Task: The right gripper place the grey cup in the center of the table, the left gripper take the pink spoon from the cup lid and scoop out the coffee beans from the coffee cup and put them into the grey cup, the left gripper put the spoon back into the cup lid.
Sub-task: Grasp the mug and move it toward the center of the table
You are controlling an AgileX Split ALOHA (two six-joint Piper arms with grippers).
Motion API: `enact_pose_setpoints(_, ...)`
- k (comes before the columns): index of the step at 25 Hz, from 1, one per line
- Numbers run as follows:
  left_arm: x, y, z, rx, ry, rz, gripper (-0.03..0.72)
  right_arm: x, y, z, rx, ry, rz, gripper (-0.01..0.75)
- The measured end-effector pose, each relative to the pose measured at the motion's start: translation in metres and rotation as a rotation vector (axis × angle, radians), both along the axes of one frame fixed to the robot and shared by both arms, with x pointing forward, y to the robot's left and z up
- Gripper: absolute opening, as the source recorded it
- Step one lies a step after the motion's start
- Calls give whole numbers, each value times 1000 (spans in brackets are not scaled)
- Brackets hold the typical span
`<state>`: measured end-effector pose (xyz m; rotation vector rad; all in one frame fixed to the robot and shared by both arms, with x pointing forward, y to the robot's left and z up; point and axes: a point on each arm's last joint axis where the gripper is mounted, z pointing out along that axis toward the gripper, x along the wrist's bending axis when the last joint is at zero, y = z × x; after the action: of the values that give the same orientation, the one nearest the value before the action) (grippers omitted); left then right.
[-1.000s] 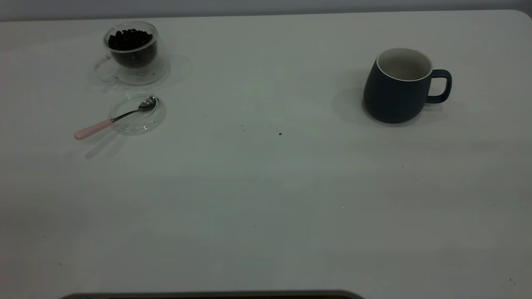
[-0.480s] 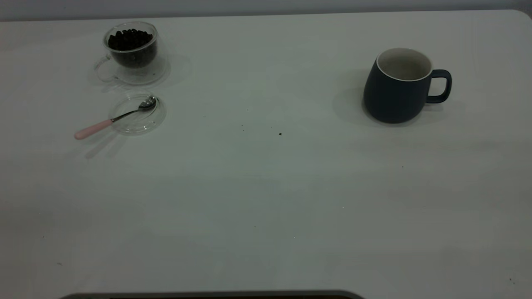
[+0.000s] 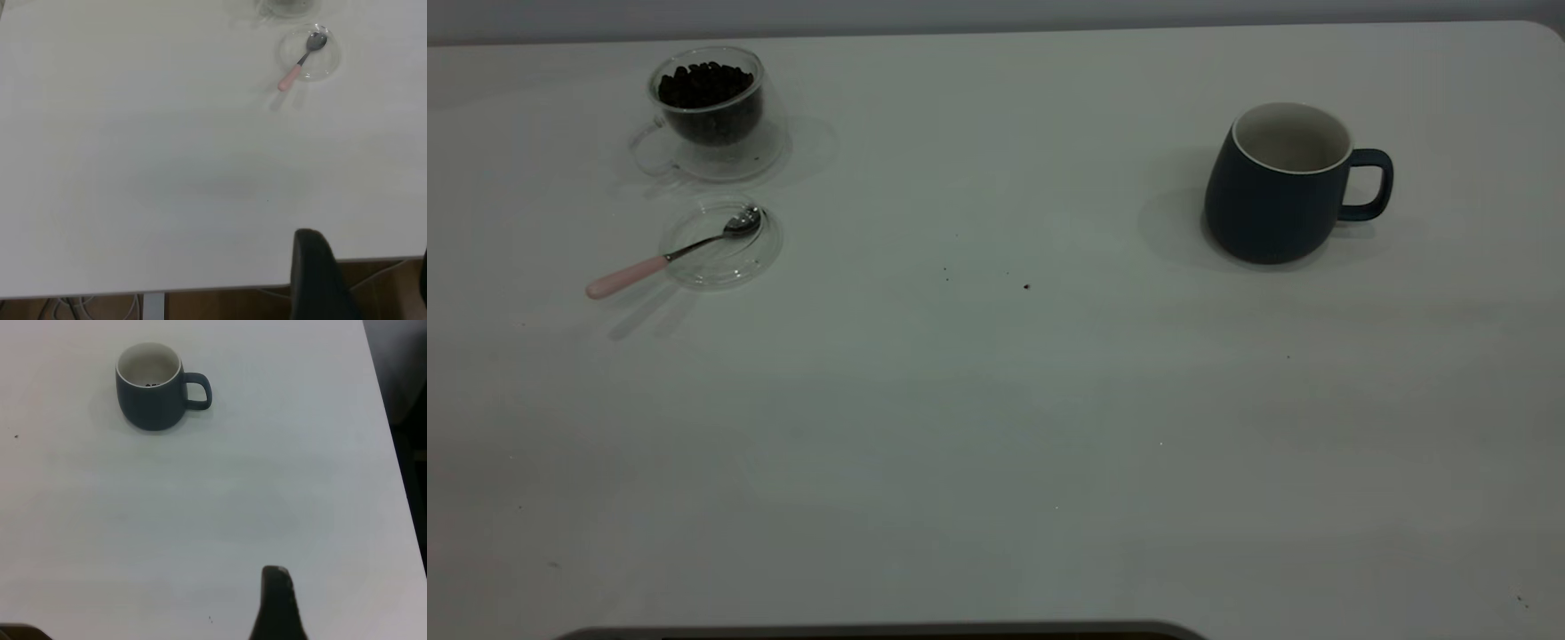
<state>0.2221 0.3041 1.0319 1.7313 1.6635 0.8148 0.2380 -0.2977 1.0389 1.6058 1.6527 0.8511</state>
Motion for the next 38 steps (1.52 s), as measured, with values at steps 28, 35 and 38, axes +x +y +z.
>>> enact_pose_setpoints(28,0,0,0,-1,0,1,425,264,-5,-25,-480,412,467,698)
enact_pose_setpoints(35,0,0,0,-1,0,1,425,325,13,-89,-599,423,655,687)
enact_pose_setpoints(38,0,0,0,-1,0,1,425,347,14,-114,-618,445,686,676)
